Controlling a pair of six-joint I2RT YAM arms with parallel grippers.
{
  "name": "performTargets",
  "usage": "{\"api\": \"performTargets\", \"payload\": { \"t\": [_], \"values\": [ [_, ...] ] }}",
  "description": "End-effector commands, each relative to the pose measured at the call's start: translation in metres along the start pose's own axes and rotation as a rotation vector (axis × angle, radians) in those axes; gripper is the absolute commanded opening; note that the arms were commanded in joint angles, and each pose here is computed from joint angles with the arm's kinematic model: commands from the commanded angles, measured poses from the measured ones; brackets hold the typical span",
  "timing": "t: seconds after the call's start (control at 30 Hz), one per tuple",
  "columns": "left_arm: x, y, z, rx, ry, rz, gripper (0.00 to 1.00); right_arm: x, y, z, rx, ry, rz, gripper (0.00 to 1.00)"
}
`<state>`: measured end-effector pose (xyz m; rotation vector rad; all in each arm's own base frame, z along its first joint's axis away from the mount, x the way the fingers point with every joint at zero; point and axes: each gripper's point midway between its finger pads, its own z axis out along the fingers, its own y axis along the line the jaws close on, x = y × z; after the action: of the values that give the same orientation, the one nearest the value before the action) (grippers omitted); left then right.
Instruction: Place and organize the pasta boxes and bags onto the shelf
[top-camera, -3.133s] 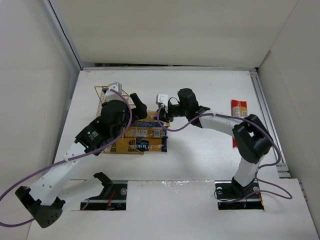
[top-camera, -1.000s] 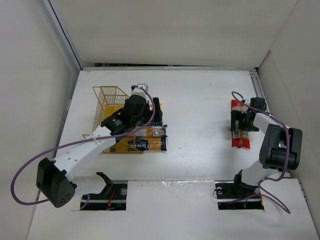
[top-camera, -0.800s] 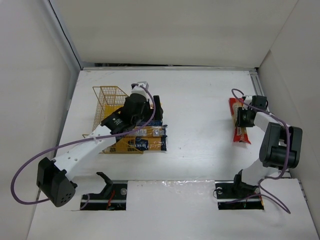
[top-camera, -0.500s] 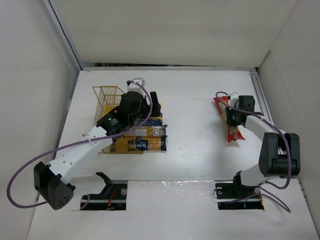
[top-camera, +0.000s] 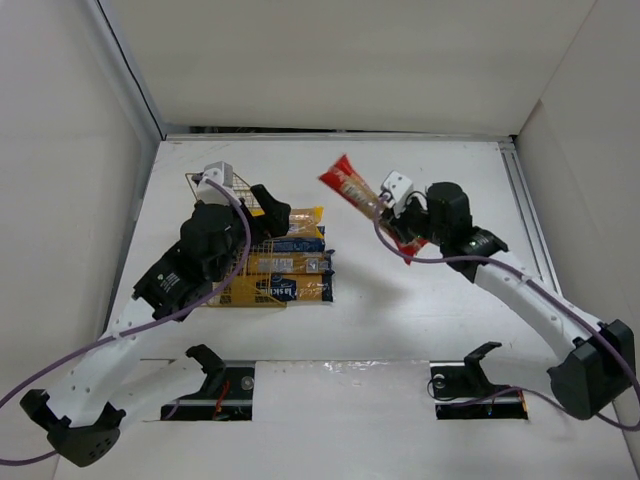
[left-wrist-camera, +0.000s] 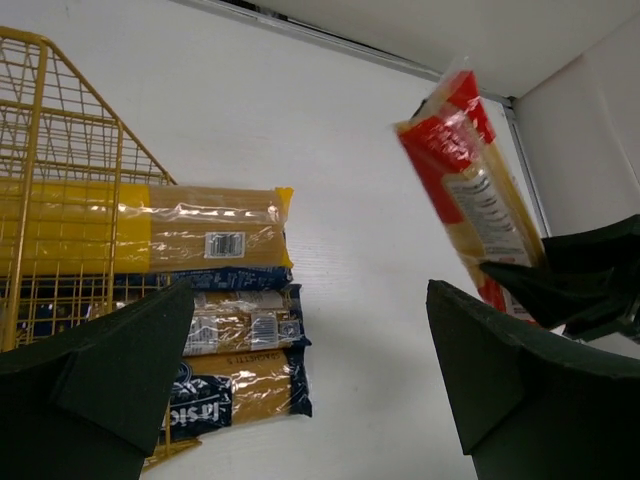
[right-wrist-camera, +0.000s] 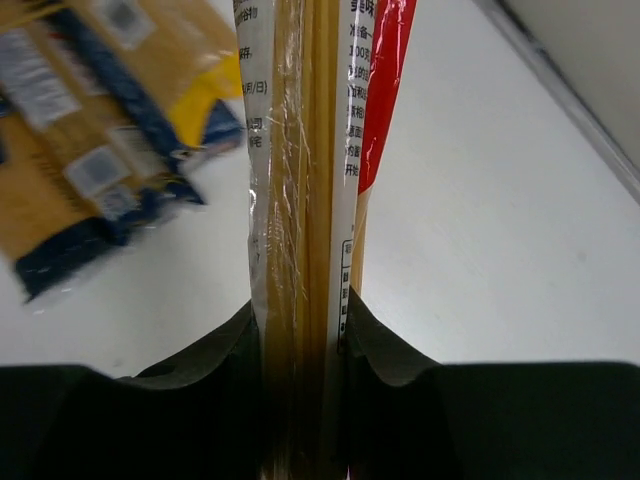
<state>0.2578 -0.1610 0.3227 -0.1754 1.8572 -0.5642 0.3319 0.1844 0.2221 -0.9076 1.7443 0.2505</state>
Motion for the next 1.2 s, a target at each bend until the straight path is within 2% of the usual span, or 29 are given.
{"api": "performTargets", "payload": {
  "t": [0.0,0.07,0.2,0.4,0.7,1.17],
  "values": [
    [0.006,0.017,-0.003,-0.072,0.002,-0.025,1.00,-0.069,0.047,0.004,-0.193,-0.167,-0.095,0.00],
    [0.003,0.018,-0.005,-0.085,-0.003,-0.032,1.00,-0.073,0.091,0.010,-0.325,-0.149,-0.129,0.00],
    [0.004,0.027,-0.008,-0.131,0.001,-0.043,1.00,-0.054,0.151,0.031,-0.499,-0.023,-0.163,0.00],
    [-0.002,0.028,-0.016,-0.130,-0.023,-0.079,1.00,-0.056,0.201,0.050,-0.632,-0.001,-0.182,0.00],
    [-0.002,0.028,-0.020,-0.110,-0.032,-0.089,1.00,-0.067,0.238,0.084,-0.661,0.016,-0.185,0.00],
    [0.004,0.028,-0.017,-0.113,-0.013,-0.081,1.00,-0.091,0.252,0.144,-0.654,0.011,-0.234,0.00]
  ]
}}
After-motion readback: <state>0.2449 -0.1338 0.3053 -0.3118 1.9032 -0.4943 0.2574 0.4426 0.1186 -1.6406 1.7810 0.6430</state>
